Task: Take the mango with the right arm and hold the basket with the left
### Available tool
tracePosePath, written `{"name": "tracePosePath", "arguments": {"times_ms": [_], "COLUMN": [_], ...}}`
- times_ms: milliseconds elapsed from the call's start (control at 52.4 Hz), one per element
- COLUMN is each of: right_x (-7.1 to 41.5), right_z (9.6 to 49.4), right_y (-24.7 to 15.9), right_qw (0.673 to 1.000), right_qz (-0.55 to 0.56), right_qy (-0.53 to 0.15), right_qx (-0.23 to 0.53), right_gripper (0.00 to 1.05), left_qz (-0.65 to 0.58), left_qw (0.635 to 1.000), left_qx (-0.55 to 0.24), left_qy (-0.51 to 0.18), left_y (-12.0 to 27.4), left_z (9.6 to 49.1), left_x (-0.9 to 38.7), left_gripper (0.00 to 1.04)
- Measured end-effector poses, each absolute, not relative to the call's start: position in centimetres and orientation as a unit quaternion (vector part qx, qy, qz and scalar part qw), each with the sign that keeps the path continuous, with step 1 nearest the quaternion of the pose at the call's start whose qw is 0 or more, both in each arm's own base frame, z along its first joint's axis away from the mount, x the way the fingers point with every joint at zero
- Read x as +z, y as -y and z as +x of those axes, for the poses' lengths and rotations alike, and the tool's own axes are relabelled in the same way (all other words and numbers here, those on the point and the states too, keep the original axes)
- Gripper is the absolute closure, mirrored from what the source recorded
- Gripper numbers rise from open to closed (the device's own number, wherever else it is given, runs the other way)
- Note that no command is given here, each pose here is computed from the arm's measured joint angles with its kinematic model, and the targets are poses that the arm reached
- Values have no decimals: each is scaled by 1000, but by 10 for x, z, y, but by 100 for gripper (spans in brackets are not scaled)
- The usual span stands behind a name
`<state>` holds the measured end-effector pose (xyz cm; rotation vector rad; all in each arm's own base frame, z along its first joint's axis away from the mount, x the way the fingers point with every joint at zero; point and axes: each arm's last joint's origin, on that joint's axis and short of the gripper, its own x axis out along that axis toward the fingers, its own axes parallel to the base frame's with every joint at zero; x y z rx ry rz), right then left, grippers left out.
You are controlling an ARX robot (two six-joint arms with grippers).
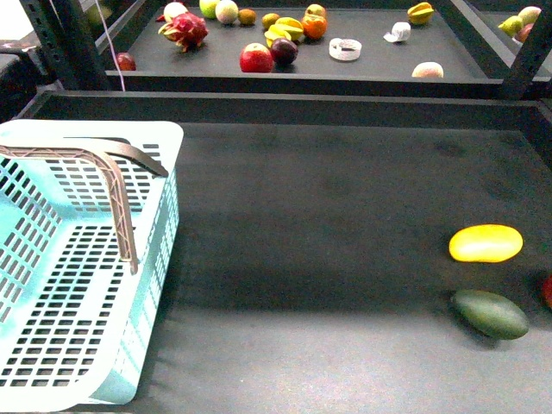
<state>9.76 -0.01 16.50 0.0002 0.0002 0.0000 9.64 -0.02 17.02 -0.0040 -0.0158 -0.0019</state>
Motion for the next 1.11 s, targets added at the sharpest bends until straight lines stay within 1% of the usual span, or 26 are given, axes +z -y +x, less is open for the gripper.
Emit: {"name": "tracePosePath", "arguments": {"times_ms": [287, 306, 401, 458, 516, 649, 783, 840, 993, 1108], "right_x": [165, 165, 165, 165, 165, 165, 165, 165, 165, 165], "right_z": [98, 98, 98, 98, 98, 98, 98, 98, 98, 98], "right_y": [0, 0, 0, 0, 0, 0, 0, 0, 0, 0], "right_qw": [1000, 1000, 1000, 1000, 1000, 1000, 1000, 1000, 1000, 1000], "right_qz": [0, 0, 0, 0, 0, 0, 0, 0, 0, 0], "right_qy": [0, 0, 0, 0, 0, 0, 0, 0, 0, 0], "right_qx": [0, 0, 0, 0, 0, 0, 0, 0, 0, 0], "right_gripper": [8, 8, 8, 8, 8, 8, 8, 8, 8, 8], "left_qz": [-2, -2, -30, -46, -72, -162, -234, -277, -348, -384], "left_qw": [1000, 1000, 992, 987, 985, 972, 952, 938, 908, 892], "left_qx": [-1, 8, 115, 153, 157, 154, 157, 157, 167, 171], "left_qy": [8, 9, 31, 13, -28, -76, -118, -137, -164, -164], "left_y": [0, 0, 1, 3, 4, 8, 10, 9, -4, -18], "left_z": [96, 97, 100, 106, 117, 145, 172, 186, 208, 220], "left_x": [170, 170, 176, 174, 174, 176, 164, 155, 133, 124], "left_gripper": [8, 8, 8, 8, 8, 8, 8, 8, 8, 8]}}
